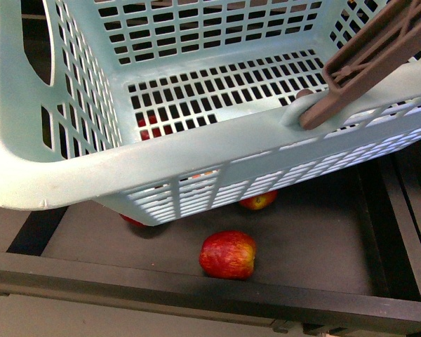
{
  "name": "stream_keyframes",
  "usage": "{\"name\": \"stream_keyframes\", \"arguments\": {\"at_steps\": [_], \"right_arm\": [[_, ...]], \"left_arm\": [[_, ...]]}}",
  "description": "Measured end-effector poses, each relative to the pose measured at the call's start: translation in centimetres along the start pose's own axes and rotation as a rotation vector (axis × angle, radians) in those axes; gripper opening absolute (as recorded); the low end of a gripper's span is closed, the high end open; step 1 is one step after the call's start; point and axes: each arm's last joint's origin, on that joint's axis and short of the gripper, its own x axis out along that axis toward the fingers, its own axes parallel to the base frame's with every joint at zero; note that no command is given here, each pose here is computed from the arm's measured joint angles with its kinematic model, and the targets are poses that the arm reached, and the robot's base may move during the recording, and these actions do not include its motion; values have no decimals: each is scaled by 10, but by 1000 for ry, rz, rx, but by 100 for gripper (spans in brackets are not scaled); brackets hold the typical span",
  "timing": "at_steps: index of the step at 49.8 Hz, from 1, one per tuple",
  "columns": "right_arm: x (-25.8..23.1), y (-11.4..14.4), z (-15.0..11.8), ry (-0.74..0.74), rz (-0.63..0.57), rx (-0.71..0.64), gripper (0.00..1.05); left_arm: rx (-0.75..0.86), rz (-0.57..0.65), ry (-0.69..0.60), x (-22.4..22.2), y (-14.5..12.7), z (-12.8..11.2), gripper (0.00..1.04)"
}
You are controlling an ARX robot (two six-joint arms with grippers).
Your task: Pick lemon and mango into basket
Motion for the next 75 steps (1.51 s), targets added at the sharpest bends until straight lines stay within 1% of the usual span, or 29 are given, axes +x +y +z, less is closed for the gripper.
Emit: {"name": "stream_keyframes", "arguments": {"at_steps": [21, 36, 42, 44, 45, 53, 57, 67, 75], "right_arm": [[34, 14, 10, 8, -9, 26, 96], [47, 18, 17, -7, -4, 28, 96], [54, 16, 15, -10, -24, 26, 96], [54, 15, 15, -10, -26, 28, 91], [54, 14, 16, -10, -26, 30, 86], [54, 7, 12, -3, -6, 26, 59], [45, 4, 10, 4, 33, 18, 51], [7, 2, 14, 1, 126, -46, 49], [-36, 2, 21, -27, 222, -116, 49]], "left_arm": [[0, -1, 2, 0, 0, 0, 5], [0, -1, 3, 0, 0, 0, 5], [0, -1, 3, 0, 0, 0, 5], [0, -1, 2, 0, 0, 0, 5], [0, -1, 2, 0, 0, 0, 5], [0, -1, 3, 0, 0, 0, 5], [0, -1, 2, 0, 0, 0, 5], [0, -2, 3, 0, 0, 0, 5], [0, -1, 3, 0, 0, 0, 5]]}}
